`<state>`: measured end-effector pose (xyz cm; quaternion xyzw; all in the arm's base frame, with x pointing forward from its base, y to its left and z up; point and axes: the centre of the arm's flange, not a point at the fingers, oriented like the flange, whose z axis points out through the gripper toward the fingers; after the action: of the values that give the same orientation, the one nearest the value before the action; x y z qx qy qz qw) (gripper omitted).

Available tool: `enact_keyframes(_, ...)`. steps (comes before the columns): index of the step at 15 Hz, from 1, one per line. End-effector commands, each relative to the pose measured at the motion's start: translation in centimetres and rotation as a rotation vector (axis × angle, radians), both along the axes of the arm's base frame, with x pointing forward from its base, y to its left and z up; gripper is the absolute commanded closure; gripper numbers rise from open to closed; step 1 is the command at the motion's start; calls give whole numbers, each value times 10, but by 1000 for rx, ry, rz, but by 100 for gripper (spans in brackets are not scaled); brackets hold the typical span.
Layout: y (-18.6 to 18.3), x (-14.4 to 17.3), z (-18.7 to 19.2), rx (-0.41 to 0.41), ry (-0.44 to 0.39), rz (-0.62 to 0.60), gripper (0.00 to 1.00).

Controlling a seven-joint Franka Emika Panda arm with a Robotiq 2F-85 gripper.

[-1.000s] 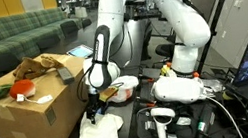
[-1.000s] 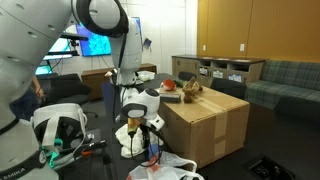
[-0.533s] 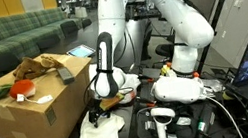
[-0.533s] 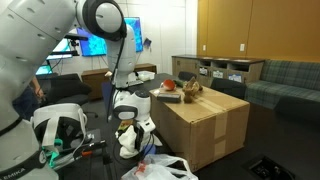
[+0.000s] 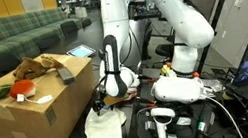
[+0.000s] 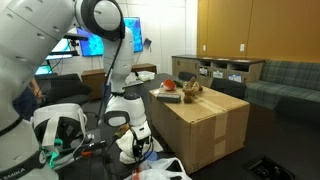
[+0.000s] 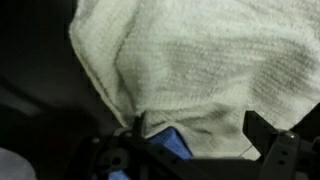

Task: Swap the things on the box with the things on the table

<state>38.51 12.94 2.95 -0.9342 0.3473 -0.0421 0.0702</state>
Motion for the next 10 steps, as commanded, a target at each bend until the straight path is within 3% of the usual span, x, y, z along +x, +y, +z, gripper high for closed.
enact_keyframes(1, -31, -10, 41, -101, -93, -51, 0)
enact_keyframes(10, -99, 19, 125, -295, -220, -125, 0)
